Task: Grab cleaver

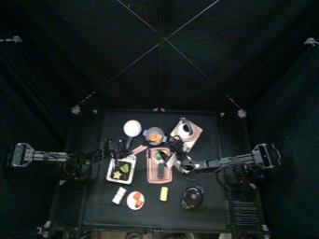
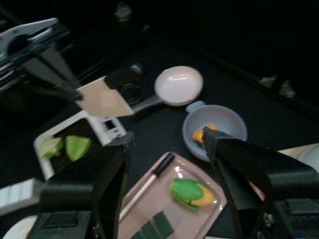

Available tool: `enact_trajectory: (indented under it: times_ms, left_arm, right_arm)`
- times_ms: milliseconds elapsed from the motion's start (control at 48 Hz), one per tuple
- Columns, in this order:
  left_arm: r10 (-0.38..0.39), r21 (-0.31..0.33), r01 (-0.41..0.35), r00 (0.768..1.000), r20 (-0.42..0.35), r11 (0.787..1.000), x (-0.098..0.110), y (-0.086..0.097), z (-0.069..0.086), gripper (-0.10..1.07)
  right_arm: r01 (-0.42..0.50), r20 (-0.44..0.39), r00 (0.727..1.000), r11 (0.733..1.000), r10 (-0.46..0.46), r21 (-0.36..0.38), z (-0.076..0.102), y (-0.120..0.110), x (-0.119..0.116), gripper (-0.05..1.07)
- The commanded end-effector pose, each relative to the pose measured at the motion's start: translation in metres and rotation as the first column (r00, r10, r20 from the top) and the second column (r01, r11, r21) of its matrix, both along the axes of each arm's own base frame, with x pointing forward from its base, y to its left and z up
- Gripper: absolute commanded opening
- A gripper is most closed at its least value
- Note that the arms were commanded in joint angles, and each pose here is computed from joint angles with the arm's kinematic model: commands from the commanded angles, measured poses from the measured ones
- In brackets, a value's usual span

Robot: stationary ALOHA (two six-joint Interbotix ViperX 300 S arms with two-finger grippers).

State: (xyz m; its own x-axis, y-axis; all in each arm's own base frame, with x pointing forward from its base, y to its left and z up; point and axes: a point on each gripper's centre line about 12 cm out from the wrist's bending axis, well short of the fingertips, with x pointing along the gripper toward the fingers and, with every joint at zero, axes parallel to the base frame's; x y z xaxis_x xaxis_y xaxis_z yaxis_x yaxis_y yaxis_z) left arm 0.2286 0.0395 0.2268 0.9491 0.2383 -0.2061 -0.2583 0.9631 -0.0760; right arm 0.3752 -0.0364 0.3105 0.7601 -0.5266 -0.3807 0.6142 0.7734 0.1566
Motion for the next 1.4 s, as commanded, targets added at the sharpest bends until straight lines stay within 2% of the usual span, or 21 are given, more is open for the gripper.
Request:
enact_trajectory:
  times_ms: [0, 125, 188, 417, 542, 625, 708, 833, 938, 1042, 1146, 1250, 1375]
  left_arm:
    - [-0.036, -0.01, 0.036, 0.999, -0.006, 0.999, 0.001, -0.005, 0.011, 0.29]
    - [-0.064, -0.028, 0.063, 0.998, -0.026, 0.998, -0.003, -0.009, 0.013, 0.29]
    - [-0.075, -0.035, 0.074, 0.997, -0.027, 0.997, -0.004, -0.01, 0.015, 0.29]
    - [-0.079, -0.042, 0.078, 0.997, -0.02, 0.996, -0.004, -0.011, 0.018, 0.29]
    - [-0.078, -0.041, 0.077, 0.997, -0.017, 0.996, -0.004, -0.011, 0.019, 0.29]
    - [-0.079, -0.042, 0.078, 0.997, -0.017, 0.996, -0.004, -0.011, 0.019, 0.29]
    - [-0.079, -0.039, 0.078, 0.997, -0.011, 0.996, -0.003, -0.011, 0.021, 0.29]
    - [-0.08, -0.036, 0.08, 0.997, -0.009, 0.996, -0.002, -0.011, 0.023, 0.29]
    - [-0.092, -0.039, 0.091, 0.995, -0.024, 0.995, 0.0, -0.013, 0.024, 0.29]
    - [-0.119, -0.034, 0.117, 0.991, -0.065, 0.992, 0.006, -0.015, 0.025, 0.29]
    - [-0.146, -0.028, 0.144, 0.983, -0.115, 0.989, 0.011, -0.017, 0.023, 0.29]
    - [-0.167, -0.02, 0.166, 0.973, -0.162, 0.986, 0.017, -0.019, 0.019, 0.29]
    - [-0.171, -0.01, 0.172, 0.969, -0.18, 0.985, 0.019, -0.019, 0.015, 0.29]
  right_arm:
    - [-0.095, 0.064, 0.994, 0.995, 0.093, 0.029, 0.017, 0.003, -0.008, 0.91]
    - [-0.164, 0.107, 0.982, 0.985, 0.158, 0.05, 0.027, -0.002, -0.017, 0.91]
    - [-0.168, 0.122, 0.98, 0.983, 0.159, 0.075, 0.028, -0.007, -0.02, 0.91]
    - [-0.091, 0.155, 0.987, 0.957, 0.049, 0.277, 0.028, -0.02, -0.026, 0.89]
    - [-0.037, 0.102, 0.995, 0.952, 0.007, 0.302, 0.032, -0.022, -0.03, 0.88]
    - [0.04, -0.001, 0.999, 0.945, -0.042, 0.324, 0.033, -0.024, -0.034, 0.88]
    - [0.053, -0.085, 0.996, 0.95, -0.028, 0.309, 0.04, -0.024, -0.037, 0.88]
    - [-0.06, -0.103, 0.991, 0.964, 0.089, 0.258, 0.061, -0.023, -0.032, 0.88]
    - [-0.158, -0.104, 0.977, 0.963, 0.184, 0.216, 0.067, -0.026, -0.027, 0.88]
    - [-0.258, -0.128, 0.949, 0.945, 0.287, 0.201, 0.058, -0.023, -0.017, 0.88]
    - [-0.357, -0.178, 0.905, 0.917, 0.386, 0.177, 0.043, -0.017, -0.003, 0.88]
    - [-0.423, -0.167, 0.88, 0.894, 0.445, 0.15, 0.042, -0.015, 0.007, 0.88]
    - [-0.467, -0.177, 0.861, 0.878, 0.478, 0.099, 0.035, -0.011, 0.012, 0.88]
